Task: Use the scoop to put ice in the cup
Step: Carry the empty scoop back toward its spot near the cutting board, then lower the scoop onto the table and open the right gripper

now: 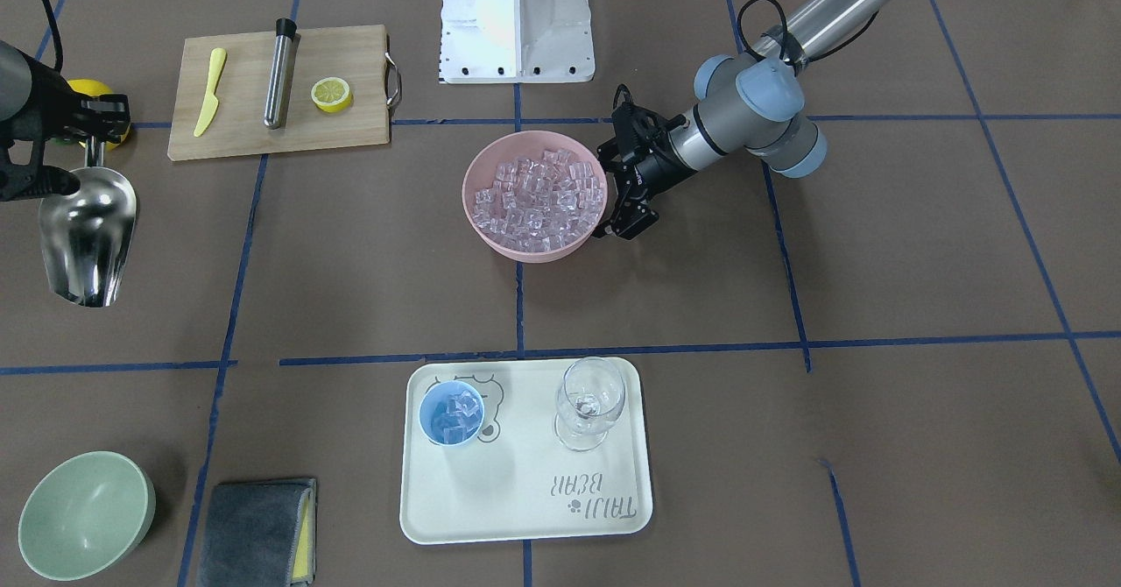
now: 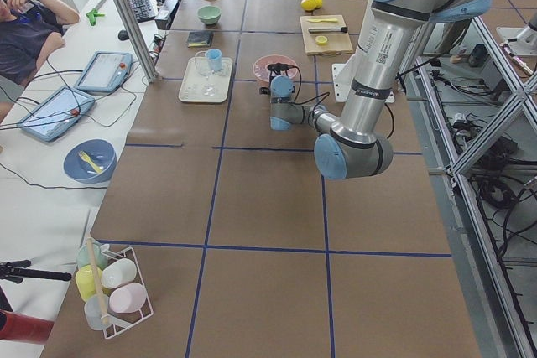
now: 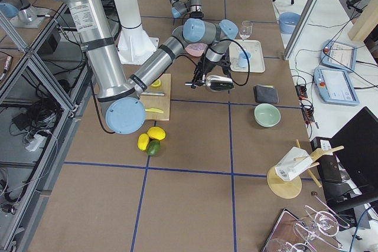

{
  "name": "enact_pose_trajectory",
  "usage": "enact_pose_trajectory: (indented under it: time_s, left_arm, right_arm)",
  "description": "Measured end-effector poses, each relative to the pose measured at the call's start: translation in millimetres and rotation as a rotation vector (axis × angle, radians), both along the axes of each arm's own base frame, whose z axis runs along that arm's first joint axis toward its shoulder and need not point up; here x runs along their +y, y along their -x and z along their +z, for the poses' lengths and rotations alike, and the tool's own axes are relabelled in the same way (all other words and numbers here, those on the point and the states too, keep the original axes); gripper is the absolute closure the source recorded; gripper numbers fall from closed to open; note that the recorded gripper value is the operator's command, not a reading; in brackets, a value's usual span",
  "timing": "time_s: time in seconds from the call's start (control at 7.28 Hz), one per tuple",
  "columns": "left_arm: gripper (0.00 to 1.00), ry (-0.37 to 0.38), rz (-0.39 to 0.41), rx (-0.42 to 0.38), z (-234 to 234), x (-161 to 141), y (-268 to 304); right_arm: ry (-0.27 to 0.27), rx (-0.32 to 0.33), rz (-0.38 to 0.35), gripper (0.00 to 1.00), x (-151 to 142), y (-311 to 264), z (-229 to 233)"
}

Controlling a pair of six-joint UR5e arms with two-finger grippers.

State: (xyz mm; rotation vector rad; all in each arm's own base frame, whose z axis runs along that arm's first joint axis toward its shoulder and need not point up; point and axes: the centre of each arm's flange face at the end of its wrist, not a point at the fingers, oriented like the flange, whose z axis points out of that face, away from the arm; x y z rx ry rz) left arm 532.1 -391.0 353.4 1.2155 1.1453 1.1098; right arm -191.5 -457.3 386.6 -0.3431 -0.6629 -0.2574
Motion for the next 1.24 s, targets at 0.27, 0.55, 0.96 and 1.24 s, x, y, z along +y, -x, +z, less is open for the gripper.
enact_pose_trajectory:
  time_s: [0.27, 0.55, 0.96, 1.24]
  left_arm:
    - [0.0, 0.001, 0.0, 0.0, 0, 0, 0]
    - [0.0, 0.001, 0.0, 0.0, 0, 0, 0]
    - [0.0, 0.002, 0.0, -0.001, 1, 0, 0]
    - [0.0, 0.002, 0.0, -0.001, 1, 0, 0]
  right_arm:
    - [0.011, -0.013, 0.063, 1.0, 29, 19, 43]
    - [0.018, -0.025, 0.121, 1.0, 58, 47, 81]
    - [0.028, -0.016, 0.115, 1.0, 75, 84, 112]
    - [0.043, -0.002, 0.104, 1.0, 83, 105, 112]
